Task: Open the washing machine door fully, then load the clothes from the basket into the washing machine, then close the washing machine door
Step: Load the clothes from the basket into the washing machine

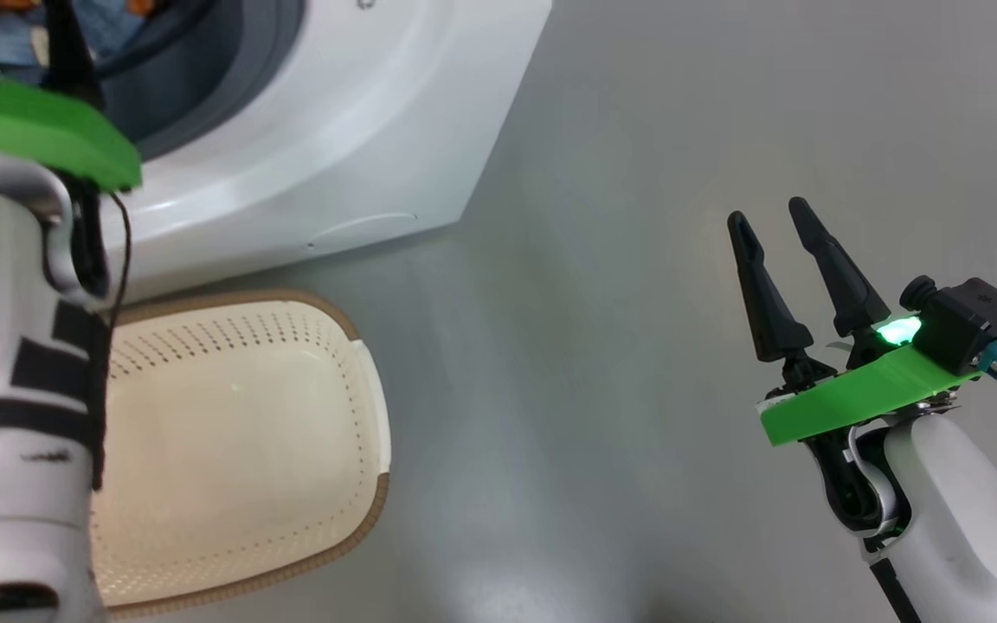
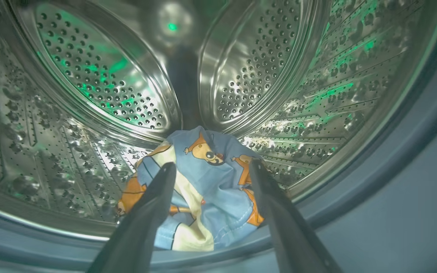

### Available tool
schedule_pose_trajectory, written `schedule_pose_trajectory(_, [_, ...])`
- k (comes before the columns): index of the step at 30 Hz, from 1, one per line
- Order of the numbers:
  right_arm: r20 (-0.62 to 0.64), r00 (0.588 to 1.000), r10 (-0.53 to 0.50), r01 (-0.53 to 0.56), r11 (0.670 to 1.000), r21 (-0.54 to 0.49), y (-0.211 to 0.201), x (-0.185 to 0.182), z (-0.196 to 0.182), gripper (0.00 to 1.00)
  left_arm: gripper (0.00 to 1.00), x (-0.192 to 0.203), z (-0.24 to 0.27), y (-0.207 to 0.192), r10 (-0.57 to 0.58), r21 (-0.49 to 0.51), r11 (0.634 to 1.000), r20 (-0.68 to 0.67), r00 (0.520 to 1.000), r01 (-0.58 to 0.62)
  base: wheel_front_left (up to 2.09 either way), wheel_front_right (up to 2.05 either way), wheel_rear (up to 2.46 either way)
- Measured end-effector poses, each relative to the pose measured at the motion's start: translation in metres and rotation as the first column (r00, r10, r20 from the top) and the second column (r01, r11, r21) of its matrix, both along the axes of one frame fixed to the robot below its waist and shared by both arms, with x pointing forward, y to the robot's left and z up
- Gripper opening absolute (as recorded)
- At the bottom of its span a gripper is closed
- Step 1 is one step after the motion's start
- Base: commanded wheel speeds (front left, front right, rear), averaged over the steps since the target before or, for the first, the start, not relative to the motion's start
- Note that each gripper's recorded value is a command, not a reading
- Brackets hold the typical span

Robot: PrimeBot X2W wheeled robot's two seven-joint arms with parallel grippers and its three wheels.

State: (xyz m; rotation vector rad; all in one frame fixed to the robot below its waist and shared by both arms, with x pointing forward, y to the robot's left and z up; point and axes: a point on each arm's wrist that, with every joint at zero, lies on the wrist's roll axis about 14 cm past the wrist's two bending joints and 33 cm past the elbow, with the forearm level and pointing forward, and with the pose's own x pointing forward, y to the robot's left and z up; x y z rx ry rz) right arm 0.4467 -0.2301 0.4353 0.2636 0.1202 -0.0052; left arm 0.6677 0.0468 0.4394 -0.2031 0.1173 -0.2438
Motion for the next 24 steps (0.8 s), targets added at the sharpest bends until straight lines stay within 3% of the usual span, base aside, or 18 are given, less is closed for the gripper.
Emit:
schedule_pose_trajectory(11, [0.093,0.995,0.037,-0.037,0.999,-0.002,0.009,-0.002,0.038,1.0,1.0,-0.046,0.028,0.016,0.006,-0.008,1.0,0.043,0.999,-0.005,0.0,0.0,0.0])
schedule_pose_trajectory(24, [0.138,0.987,0.077,-0.08,0.997,0.018,0.027,-0.029,0.059,1.0,1.0,-0.132,0.047,0.044,0.026,-0.007,1.0,0.074,0.997,-0.026,0.0,0.0,0.0])
